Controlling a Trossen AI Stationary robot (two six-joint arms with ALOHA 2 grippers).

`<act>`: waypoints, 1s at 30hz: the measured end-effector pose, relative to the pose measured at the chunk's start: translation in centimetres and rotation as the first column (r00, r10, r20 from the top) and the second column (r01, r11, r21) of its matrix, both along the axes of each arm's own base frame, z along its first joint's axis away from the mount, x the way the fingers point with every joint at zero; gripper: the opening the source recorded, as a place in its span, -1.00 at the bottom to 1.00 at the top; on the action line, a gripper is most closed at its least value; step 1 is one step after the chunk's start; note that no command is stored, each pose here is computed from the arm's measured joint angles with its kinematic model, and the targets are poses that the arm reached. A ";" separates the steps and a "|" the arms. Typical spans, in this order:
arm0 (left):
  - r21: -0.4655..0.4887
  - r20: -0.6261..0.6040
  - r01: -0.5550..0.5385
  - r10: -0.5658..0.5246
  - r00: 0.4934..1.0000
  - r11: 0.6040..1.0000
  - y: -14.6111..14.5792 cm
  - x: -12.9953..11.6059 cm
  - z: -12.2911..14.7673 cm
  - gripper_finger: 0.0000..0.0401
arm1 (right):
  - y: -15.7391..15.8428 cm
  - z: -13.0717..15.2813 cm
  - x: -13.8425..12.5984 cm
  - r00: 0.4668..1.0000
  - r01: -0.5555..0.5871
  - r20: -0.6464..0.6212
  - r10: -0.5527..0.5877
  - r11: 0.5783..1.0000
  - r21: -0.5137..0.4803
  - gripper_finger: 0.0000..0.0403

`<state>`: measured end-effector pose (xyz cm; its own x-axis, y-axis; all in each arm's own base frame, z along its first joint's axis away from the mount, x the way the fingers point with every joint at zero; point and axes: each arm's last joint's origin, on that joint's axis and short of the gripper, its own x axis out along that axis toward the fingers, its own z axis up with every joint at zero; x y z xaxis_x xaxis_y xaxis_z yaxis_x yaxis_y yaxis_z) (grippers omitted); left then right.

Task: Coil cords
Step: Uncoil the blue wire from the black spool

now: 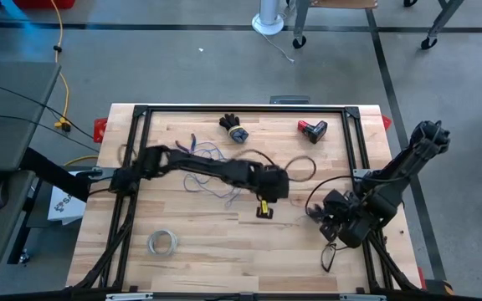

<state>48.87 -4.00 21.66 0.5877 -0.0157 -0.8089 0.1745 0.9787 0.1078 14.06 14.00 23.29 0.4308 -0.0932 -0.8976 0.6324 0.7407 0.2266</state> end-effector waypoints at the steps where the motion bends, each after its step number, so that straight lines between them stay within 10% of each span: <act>1: 0.007 0.029 0.011 -0.011 0.999 1.000 0.1 -0.7 2.1 -0.99 | 0.0 0.3 0.1 0.999 0.008 0.031 -0.008 1.000 -0.015 -0.16; 12: 0.046 0.476 -0.108 0.074 0.877 0.993 2.1 -11.7 21.5 -1.00 | -0.5 4.5 2.0 0.958 0.082 0.285 -0.034 0.984 -0.156 -0.16; 25: -0.026 0.767 -0.233 0.169 0.620 0.972 2.9 -20.8 31.6 -1.00 | -1.6 7.1 6.7 0.876 -0.007 0.471 0.103 0.979 -0.201 -0.16; 30: -0.054 0.821 -0.229 0.173 0.544 0.972 3.0 -22.5 34.1 -1.00 | -3.0 7.8 8.1 0.833 0.095 0.553 -0.006 0.987 -0.132 -0.16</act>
<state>26.40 -1.05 55.76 0.9763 0.2150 0.0235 -0.2160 0.9645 0.1521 22.18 11.03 31.10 0.8393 -0.2403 -0.4877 0.4734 0.7642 0.4381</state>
